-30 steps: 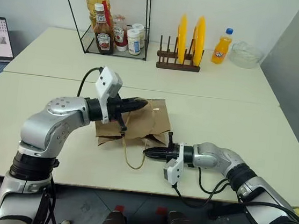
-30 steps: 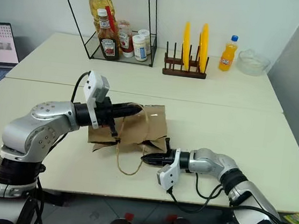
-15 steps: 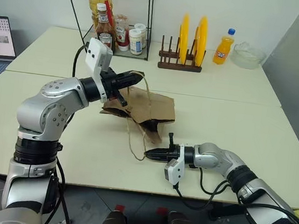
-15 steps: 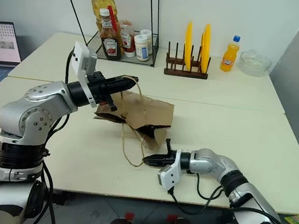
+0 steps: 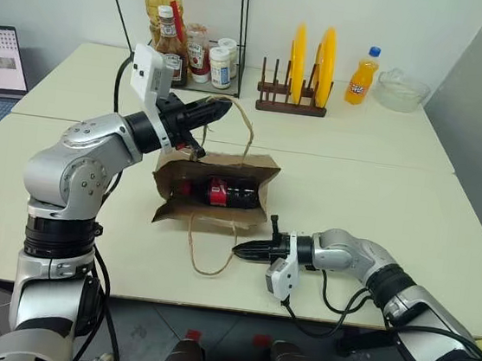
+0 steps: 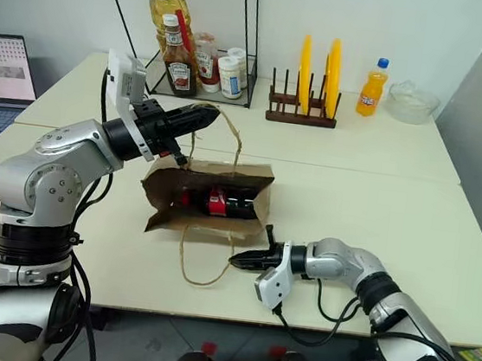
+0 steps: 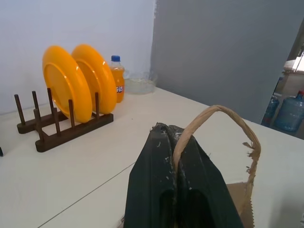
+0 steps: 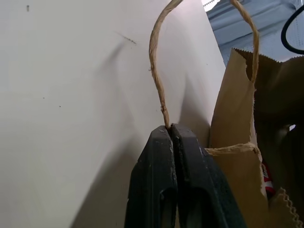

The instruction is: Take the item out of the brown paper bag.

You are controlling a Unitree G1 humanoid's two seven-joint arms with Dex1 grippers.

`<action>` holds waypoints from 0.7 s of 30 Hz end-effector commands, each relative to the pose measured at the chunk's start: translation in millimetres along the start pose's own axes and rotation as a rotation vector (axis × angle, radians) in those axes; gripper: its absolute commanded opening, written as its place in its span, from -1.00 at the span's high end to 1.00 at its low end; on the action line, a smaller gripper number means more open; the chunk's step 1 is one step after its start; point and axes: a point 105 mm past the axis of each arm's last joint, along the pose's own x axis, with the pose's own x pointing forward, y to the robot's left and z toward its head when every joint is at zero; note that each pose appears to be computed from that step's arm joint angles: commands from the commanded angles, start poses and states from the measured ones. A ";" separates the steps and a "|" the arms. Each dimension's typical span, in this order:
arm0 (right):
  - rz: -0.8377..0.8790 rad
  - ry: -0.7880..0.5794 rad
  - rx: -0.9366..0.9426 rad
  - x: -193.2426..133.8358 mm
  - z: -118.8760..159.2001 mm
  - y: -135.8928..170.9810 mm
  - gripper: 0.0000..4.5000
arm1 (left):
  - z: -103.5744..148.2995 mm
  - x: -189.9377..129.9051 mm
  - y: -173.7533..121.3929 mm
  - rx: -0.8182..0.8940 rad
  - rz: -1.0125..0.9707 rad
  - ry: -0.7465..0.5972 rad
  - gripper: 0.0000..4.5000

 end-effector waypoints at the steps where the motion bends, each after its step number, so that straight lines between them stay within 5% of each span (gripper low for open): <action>1: 0.195 0.080 0.072 -15.2 -12.3 51.6 0.98 | 19.9 -1.6 -0.4 0.025 -0.005 -0.067 1.00; 3: 0.177 0.088 0.088 -19.1 -13.6 48.4 0.98 | 19.5 -1.4 -1.9 0.023 -0.012 -0.066 1.00; 6: 0.127 0.083 0.125 -24.8 -11.4 38.5 0.69 | 17.2 -2.1 -3.8 0.020 -0.021 -0.060 1.00; 17: -0.118 0.109 0.264 -80.0 18.0 -4.3 -0.99 | 14.7 -3.2 -4.6 0.018 -0.030 -0.050 1.00; 21: -0.162 0.133 0.489 -95.6 28.2 -24.6 -0.99 | 14.7 -4.7 -3.6 0.021 -0.030 -0.049 1.00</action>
